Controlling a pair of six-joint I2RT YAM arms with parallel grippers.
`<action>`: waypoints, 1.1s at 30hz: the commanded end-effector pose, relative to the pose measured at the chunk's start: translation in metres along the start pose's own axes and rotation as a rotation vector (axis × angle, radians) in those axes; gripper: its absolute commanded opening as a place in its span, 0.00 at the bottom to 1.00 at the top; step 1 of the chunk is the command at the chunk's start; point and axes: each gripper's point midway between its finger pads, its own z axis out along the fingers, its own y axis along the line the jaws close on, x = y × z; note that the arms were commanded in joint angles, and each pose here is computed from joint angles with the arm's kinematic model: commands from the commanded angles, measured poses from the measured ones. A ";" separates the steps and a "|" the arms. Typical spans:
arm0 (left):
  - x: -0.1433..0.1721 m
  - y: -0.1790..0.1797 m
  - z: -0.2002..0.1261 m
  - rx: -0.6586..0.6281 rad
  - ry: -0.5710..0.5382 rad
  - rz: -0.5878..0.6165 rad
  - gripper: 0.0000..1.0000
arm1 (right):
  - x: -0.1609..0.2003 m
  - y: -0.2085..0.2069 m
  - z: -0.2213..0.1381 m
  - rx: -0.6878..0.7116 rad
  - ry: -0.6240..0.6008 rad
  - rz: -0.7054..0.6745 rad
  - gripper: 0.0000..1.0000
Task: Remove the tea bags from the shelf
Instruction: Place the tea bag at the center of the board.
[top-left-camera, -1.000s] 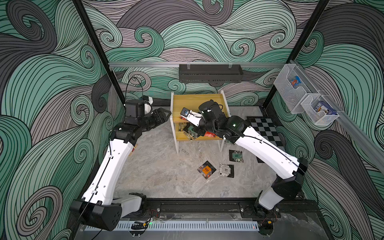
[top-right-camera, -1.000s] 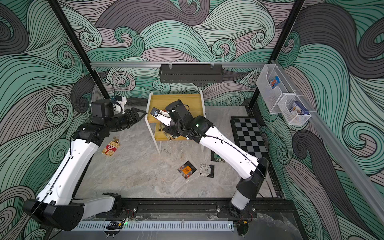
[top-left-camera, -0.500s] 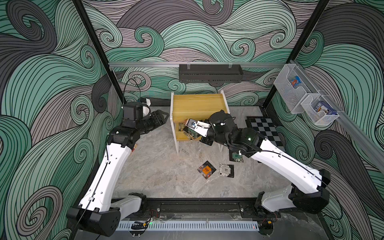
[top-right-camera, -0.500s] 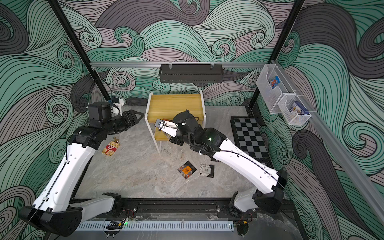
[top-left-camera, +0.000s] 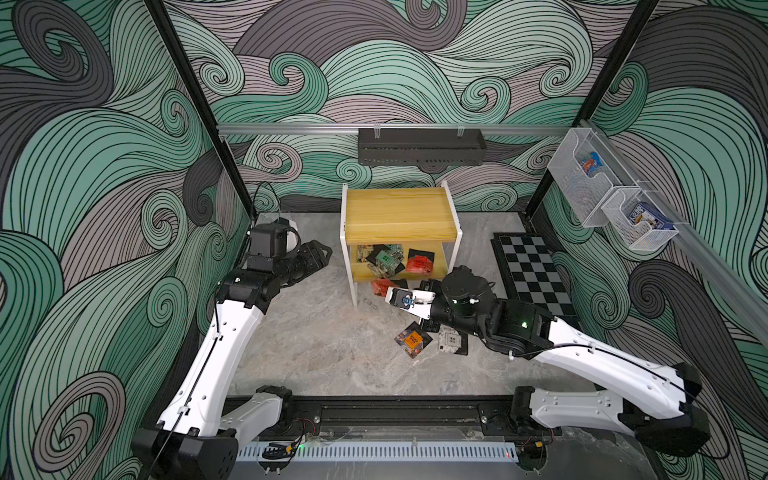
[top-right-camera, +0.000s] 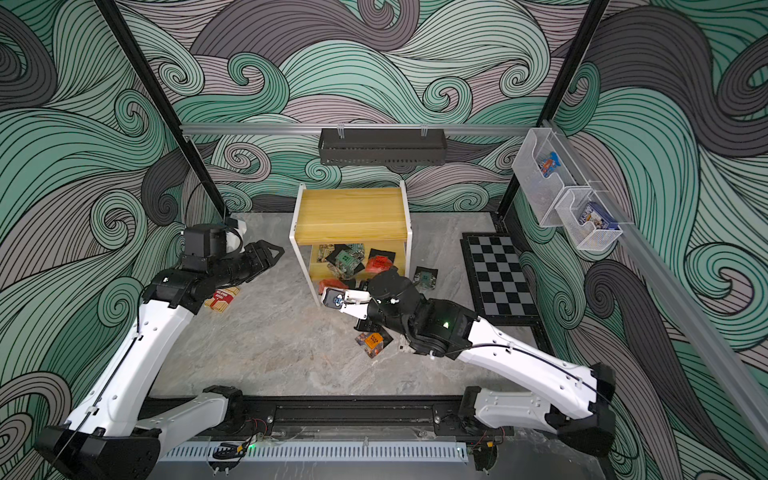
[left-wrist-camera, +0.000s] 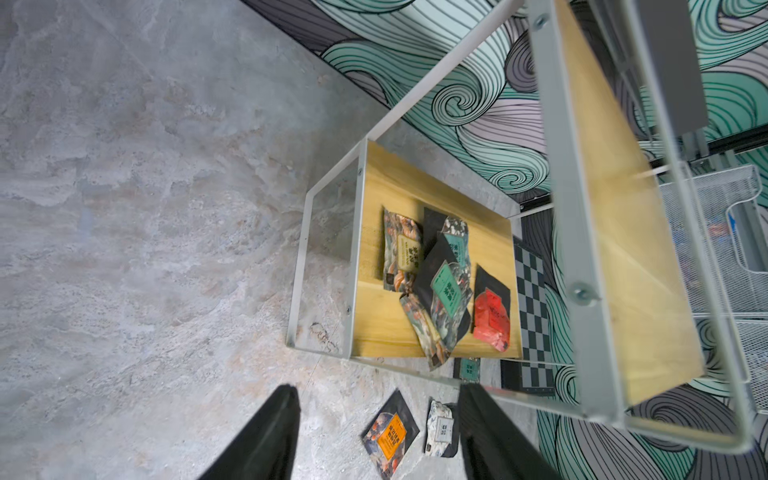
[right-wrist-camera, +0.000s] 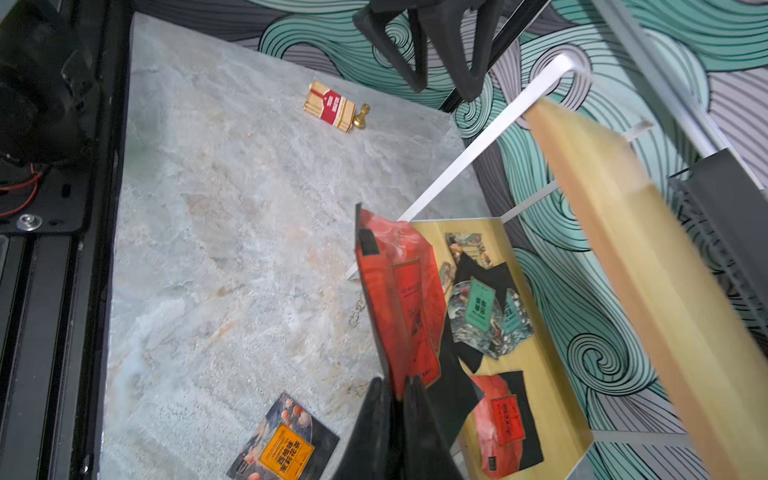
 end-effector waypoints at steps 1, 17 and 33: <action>0.007 0.011 -0.004 -0.023 -0.010 -0.017 0.64 | 0.002 0.012 0.010 -0.015 -0.042 0.034 0.10; 0.033 0.038 0.004 -0.074 0.034 -0.047 0.64 | 0.069 0.082 0.088 -0.102 0.099 0.133 0.10; 0.038 0.041 0.006 -0.080 0.048 -0.044 0.64 | 0.109 0.116 0.151 -0.125 0.229 0.137 0.12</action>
